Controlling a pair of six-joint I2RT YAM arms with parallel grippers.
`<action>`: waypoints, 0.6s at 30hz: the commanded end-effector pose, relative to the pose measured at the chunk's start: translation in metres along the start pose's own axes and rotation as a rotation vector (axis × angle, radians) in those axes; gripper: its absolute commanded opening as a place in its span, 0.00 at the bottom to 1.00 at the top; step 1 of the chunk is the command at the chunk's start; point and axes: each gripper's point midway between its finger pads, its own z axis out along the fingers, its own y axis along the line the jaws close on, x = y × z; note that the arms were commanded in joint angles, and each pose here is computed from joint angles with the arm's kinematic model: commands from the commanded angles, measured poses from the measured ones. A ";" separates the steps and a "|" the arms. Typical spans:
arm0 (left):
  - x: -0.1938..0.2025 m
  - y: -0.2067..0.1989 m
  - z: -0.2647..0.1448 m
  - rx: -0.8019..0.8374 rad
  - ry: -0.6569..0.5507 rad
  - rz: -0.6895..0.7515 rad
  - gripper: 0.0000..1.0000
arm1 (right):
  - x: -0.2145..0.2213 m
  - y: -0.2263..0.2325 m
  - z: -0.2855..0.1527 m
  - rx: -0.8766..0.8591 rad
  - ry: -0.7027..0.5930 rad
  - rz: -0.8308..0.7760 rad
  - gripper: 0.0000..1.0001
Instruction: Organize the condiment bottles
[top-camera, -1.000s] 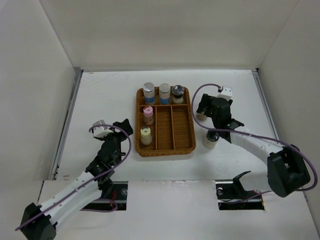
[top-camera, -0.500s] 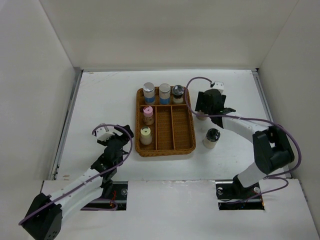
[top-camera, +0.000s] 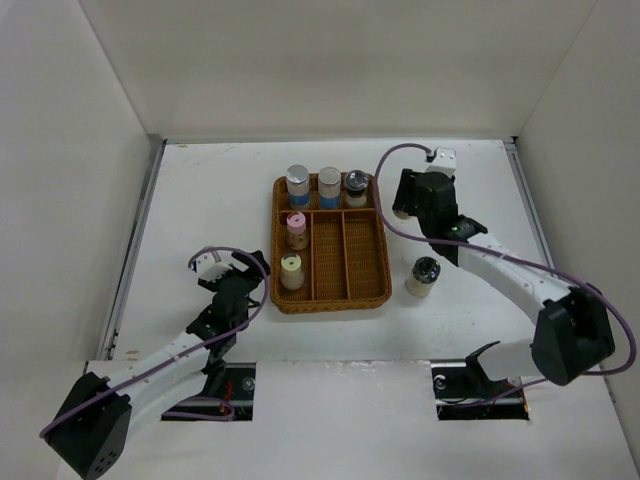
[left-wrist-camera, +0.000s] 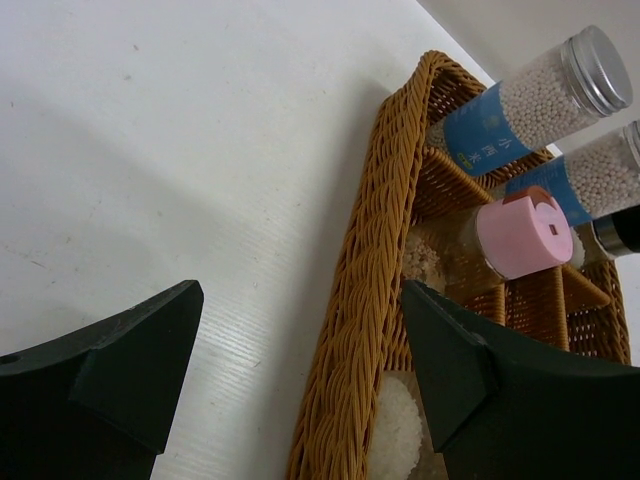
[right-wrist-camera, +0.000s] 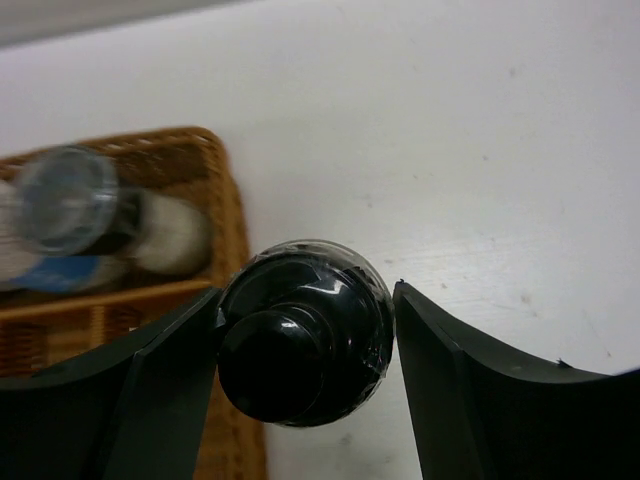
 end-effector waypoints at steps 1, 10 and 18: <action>-0.009 -0.012 0.000 0.036 -0.032 -0.064 0.80 | -0.054 0.043 -0.034 -0.152 -0.147 0.073 0.56; -0.011 -0.010 0.000 0.040 -0.041 -0.087 0.81 | -0.020 0.166 -0.059 -0.422 -0.085 0.050 0.57; -0.008 -0.010 -0.001 0.043 -0.033 -0.081 0.81 | -0.007 0.209 -0.051 -0.489 -0.065 0.036 0.57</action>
